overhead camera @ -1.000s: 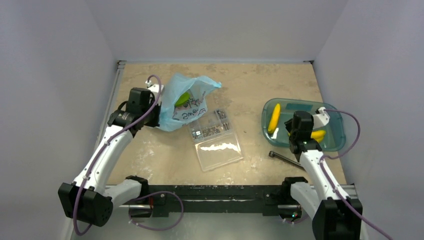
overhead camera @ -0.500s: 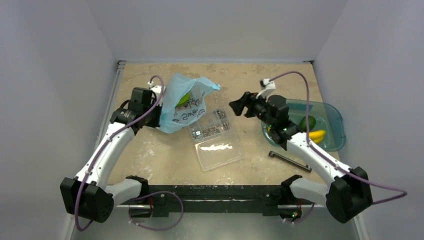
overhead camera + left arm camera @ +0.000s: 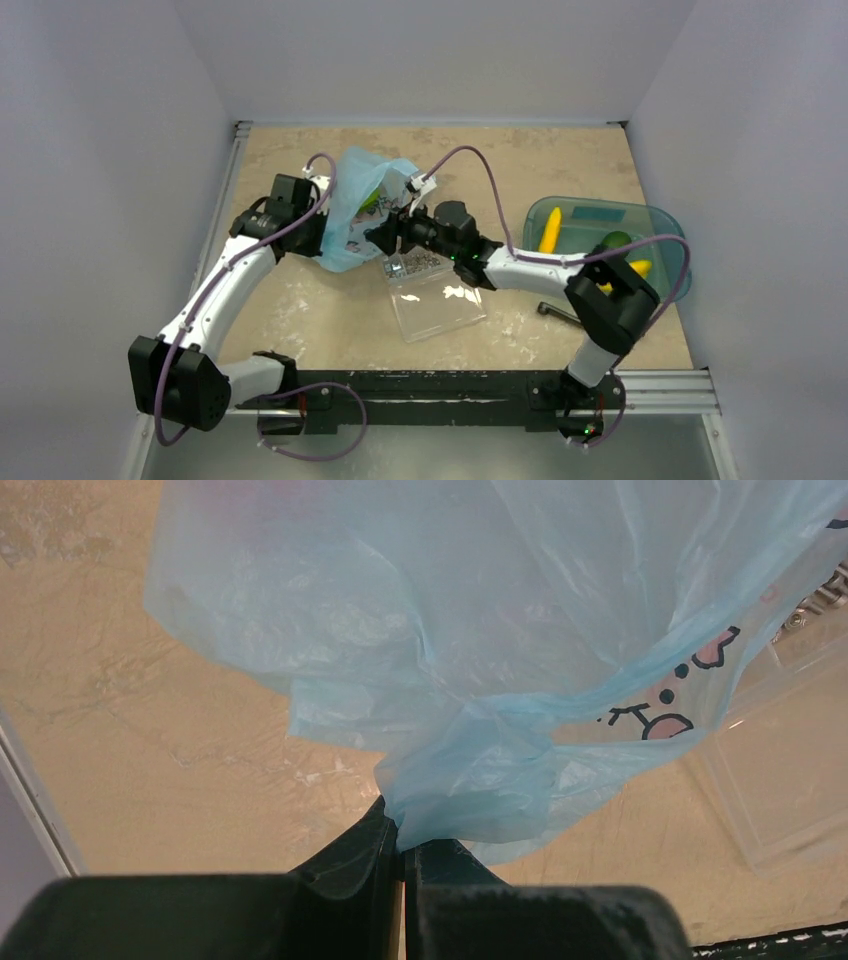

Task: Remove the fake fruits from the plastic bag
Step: Take out the fake fruit from the plastic bag.

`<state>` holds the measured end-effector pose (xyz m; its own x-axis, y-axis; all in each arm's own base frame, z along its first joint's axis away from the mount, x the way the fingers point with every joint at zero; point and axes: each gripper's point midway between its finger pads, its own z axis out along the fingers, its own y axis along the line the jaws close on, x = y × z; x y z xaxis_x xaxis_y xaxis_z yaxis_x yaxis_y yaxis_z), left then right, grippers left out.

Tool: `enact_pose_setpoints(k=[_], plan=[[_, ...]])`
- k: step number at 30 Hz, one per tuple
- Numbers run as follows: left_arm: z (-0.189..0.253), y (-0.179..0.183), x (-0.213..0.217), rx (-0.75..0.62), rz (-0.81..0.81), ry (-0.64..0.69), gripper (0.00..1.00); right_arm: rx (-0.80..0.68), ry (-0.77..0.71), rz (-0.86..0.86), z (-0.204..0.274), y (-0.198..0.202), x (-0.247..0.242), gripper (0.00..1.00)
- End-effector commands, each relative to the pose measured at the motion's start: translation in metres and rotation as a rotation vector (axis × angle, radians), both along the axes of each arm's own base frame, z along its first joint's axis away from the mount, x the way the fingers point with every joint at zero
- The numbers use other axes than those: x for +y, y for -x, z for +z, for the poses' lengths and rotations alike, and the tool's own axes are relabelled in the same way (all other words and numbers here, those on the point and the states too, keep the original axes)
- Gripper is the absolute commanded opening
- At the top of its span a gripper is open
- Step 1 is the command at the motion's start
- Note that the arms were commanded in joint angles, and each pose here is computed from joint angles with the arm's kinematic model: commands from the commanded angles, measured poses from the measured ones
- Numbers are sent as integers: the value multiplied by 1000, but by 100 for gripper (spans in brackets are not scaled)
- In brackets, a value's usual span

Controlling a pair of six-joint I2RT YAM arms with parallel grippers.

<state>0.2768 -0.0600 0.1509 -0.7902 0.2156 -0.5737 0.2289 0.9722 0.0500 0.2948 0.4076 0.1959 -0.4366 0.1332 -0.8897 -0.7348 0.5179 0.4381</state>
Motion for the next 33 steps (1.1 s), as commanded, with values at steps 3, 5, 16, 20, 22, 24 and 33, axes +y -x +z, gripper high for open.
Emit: enact_pose_setpoints(k=[3,5,16,20,22,24,33], plan=[[4,-5,-3,-9,-29,-21,0,11,-203,-145,23,-48,28,43],[5,-5,-5,-14,-32,-17,0,61,-211,-203,7,-61,32,38],[8,-7,-7,-30,-34,-9,0,218,-227,-485,-56,-124,44,35],[9,-8,-6,-36,-29,-13,0,298,-245,-542,-74,-137,52,37],[11,-8,-6,-43,-27,-12,0,336,-253,-567,-81,-142,56,39],[11,-8,-5,-46,-25,-15,0,357,-258,-582,-84,-147,60,40],[16,-10,-3,-67,-18,-19,0,442,-208,-673,-107,-162,64,57]])
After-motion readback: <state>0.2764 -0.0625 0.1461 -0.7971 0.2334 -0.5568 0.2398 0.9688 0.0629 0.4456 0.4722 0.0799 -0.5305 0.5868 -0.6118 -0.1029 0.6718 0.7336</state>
